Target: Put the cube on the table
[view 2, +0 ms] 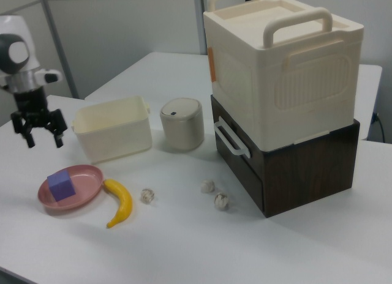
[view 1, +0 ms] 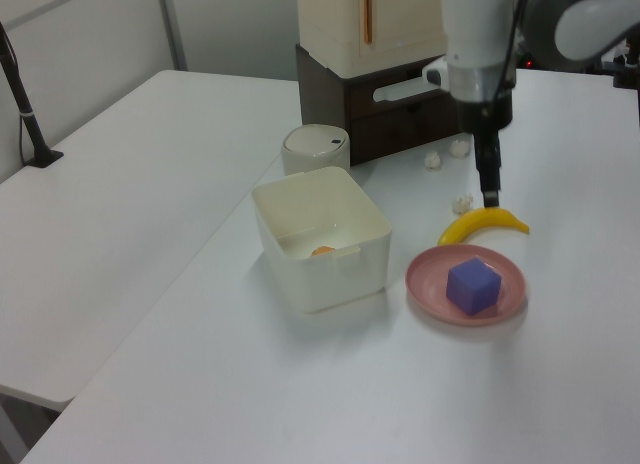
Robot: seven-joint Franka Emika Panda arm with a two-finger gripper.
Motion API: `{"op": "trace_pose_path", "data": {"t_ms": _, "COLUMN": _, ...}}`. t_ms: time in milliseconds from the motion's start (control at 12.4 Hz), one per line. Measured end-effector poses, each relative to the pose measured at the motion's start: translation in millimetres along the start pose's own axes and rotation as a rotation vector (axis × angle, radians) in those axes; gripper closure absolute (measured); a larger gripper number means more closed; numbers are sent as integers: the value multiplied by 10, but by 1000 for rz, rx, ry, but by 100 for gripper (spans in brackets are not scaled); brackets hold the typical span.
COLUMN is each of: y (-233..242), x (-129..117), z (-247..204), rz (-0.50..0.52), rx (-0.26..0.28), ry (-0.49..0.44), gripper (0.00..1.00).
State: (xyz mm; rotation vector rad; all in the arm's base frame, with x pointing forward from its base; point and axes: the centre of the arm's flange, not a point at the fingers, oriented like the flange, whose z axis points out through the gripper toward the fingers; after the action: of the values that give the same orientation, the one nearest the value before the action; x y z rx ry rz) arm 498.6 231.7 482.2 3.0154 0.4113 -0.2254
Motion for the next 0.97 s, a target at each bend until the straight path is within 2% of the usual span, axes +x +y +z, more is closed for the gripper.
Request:
{"op": "trace_pose_path", "data": {"t_ms": 81, "y": -217, "x": -29, "z": 126, "rz": -14, "rx": -37, "ry": -1, "gripper": 0}}
{"op": "trace_pose_path", "data": {"t_ms": 243, "y": -526, "x": -19, "z": 394, "rz": -8, "rx": -64, "ry": 31, "gripper": 0}}
{"op": "trace_pose_path", "data": {"t_ms": 405, "y": -570, "x": 85, "z": 581, "rz": 21, "rx": -91, "ry": 64, "gripper": 0}}
{"op": "trace_pose_path", "data": {"t_ms": 567, "y": -539, "x": 207, "z": 778, "rz": 66, "rx": -140, "ry": 94, "gripper": 0}}
{"op": "trace_pose_path", "data": {"t_ms": 810, "y": -527, "x": 301, "z": 1112, "rz": 74, "rx": -216, "ry": 82, "gripper": 0}}
{"op": "trace_pose_path", "data": {"t_ms": 972, "y": -630, "x": 277, "z": 1227, "rz": 73, "rx": -234, "ry": 75, "gripper": 0}}
